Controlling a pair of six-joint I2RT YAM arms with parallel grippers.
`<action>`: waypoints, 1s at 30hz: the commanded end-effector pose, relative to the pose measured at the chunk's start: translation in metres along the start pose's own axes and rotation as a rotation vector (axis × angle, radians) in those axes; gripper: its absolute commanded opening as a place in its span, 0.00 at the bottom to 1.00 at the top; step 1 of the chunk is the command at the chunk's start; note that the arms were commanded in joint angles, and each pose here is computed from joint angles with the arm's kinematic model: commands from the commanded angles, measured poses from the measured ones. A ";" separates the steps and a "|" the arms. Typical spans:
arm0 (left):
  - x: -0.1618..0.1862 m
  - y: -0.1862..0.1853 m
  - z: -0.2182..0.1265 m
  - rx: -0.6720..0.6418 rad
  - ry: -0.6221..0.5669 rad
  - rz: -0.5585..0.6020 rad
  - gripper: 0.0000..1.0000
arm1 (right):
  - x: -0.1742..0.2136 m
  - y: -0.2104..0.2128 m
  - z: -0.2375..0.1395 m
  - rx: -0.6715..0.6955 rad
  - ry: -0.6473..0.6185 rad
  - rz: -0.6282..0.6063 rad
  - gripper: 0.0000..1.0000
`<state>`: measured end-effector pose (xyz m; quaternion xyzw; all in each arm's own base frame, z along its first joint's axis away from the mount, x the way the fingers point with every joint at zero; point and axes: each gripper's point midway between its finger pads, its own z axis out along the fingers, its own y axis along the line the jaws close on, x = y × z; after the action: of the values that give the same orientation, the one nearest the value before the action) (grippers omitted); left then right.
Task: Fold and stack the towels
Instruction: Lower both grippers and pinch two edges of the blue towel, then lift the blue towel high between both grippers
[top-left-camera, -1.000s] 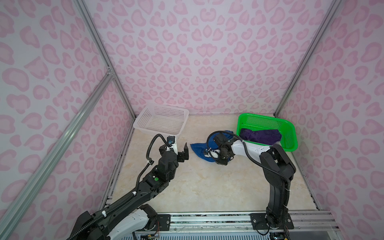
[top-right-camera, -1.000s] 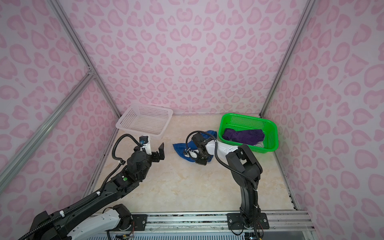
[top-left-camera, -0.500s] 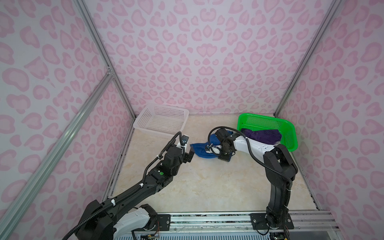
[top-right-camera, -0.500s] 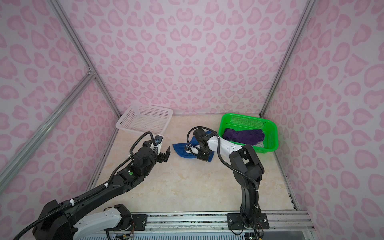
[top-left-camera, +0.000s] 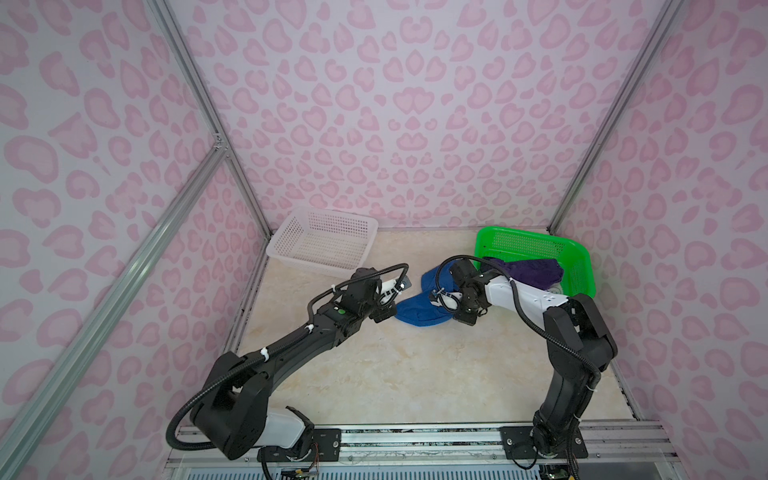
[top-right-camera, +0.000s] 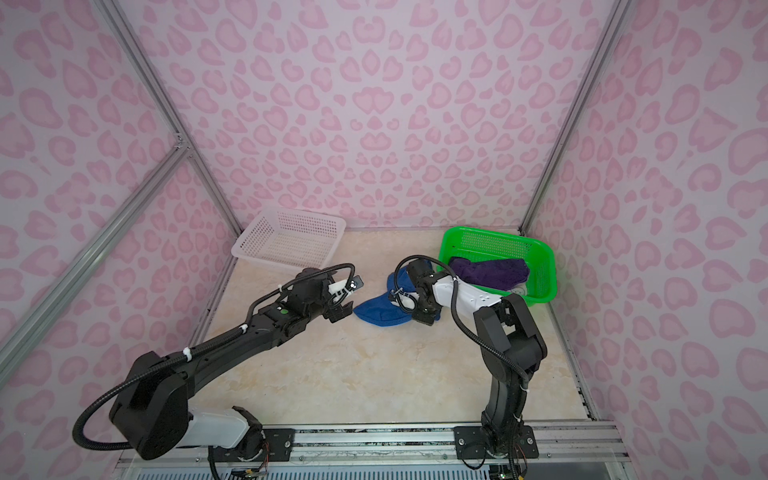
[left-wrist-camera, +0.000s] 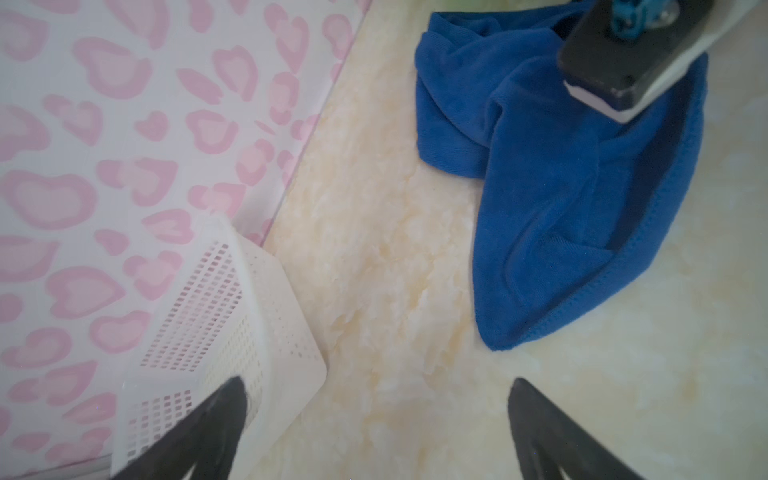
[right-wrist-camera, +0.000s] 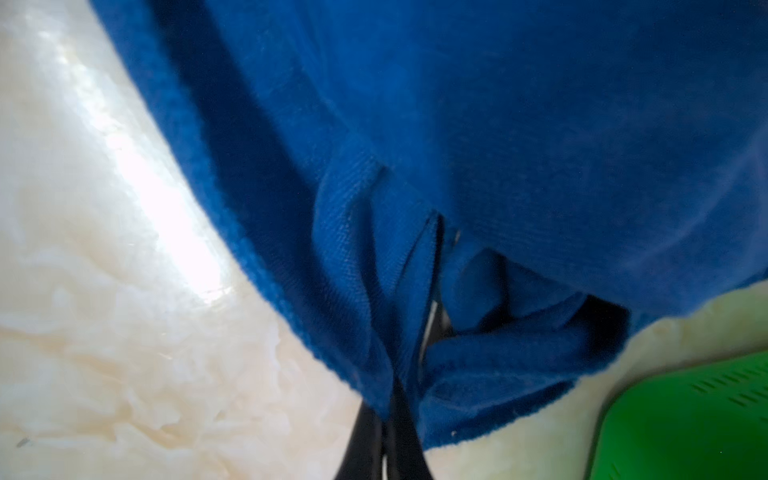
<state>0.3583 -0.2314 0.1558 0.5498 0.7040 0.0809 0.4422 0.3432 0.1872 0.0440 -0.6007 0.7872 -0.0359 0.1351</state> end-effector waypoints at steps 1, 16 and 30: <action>0.007 -0.019 0.019 0.100 0.035 0.090 0.98 | 0.003 -0.009 -0.001 0.022 -0.013 0.049 0.00; 0.001 -0.079 0.055 0.350 -0.023 0.102 0.93 | 0.000 -0.026 -0.001 0.030 -0.077 0.119 0.00; 0.019 -0.112 0.043 0.531 0.078 0.074 0.86 | 0.000 -0.032 0.009 0.031 -0.084 0.128 0.00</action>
<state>0.3185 -0.2829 0.0713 0.6680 0.6791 -0.0663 0.2968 0.3719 0.1784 0.0463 -0.5497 0.8166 -0.0176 0.1751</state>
